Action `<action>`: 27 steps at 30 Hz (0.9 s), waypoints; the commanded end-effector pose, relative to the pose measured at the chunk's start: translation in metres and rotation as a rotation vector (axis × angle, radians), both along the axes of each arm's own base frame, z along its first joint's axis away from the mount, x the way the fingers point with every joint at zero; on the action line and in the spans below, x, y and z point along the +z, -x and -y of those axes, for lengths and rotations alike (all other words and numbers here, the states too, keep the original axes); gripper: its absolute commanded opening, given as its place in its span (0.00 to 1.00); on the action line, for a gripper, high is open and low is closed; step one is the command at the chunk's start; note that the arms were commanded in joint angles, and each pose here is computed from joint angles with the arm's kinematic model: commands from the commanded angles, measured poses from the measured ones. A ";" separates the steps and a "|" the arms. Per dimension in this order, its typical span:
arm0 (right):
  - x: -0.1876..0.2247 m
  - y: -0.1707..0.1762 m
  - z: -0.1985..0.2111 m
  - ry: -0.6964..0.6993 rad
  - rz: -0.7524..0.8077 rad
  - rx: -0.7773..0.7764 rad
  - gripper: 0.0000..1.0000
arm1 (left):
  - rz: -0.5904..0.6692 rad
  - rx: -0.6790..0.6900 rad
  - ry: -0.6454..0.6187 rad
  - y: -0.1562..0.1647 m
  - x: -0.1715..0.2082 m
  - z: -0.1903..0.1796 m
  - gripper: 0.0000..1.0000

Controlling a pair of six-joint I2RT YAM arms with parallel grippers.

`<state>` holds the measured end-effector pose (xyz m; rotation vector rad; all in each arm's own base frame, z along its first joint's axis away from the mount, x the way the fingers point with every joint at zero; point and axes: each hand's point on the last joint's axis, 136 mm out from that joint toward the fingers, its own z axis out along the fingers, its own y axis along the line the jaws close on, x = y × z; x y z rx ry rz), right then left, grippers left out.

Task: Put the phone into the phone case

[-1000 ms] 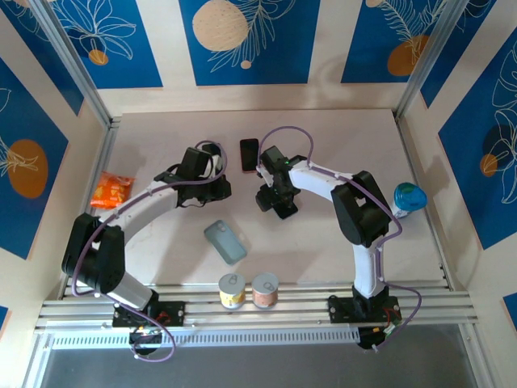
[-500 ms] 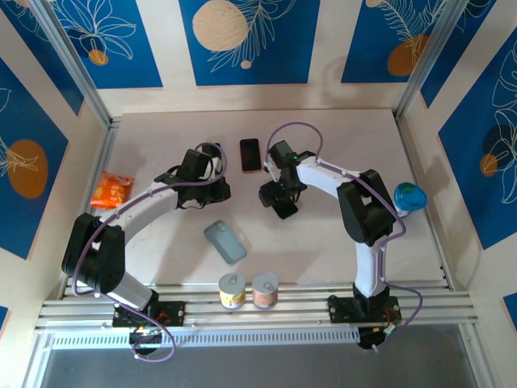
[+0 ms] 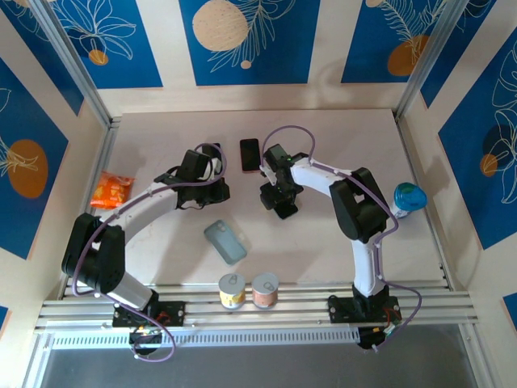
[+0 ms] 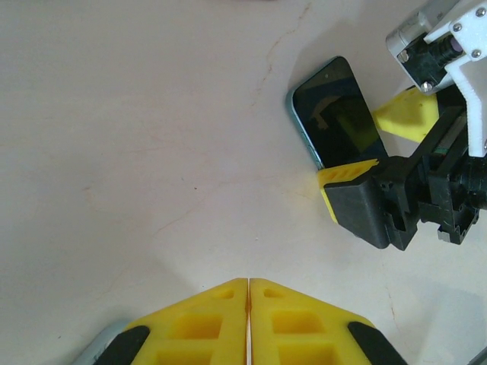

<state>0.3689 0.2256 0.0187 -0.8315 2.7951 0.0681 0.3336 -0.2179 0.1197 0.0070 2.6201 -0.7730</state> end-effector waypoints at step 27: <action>0.054 0.017 -0.024 -0.071 0.096 0.139 0.55 | -0.002 -0.260 0.261 -0.046 -0.012 0.058 0.52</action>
